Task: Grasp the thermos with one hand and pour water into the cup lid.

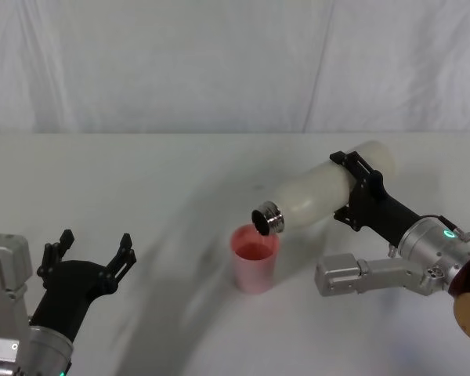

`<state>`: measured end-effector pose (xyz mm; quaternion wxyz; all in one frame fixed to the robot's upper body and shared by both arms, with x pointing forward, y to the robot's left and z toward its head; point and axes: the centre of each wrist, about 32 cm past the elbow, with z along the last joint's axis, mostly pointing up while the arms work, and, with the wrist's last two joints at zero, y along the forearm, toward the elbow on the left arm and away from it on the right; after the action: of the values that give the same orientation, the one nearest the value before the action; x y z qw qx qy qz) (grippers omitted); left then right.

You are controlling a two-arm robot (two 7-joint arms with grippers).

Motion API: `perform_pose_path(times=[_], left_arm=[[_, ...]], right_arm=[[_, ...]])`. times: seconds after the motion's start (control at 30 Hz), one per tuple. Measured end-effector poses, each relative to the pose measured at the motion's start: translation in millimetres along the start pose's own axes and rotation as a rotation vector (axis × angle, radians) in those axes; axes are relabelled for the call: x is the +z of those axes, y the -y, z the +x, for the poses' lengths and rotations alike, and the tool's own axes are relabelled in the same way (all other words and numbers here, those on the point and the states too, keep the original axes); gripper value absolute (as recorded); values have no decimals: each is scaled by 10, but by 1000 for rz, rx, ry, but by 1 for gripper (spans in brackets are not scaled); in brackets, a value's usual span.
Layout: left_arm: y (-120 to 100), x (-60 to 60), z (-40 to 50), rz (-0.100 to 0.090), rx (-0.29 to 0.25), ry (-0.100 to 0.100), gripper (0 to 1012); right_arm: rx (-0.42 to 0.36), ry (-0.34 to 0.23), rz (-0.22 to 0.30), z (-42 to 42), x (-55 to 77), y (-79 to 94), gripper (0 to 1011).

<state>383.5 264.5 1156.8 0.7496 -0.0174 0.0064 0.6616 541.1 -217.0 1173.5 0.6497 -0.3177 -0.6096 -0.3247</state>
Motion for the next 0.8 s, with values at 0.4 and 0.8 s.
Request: perform_pose_path(times=[0.4, 0.8], left_arm=[[0, 0, 0, 0, 0, 0, 1001], [0, 0, 0, 0, 0, 0, 1001]], right_arm=[[2, 0, 0, -3, 1, 1, 959], [5, 1, -1, 1, -1, -4, 959]])
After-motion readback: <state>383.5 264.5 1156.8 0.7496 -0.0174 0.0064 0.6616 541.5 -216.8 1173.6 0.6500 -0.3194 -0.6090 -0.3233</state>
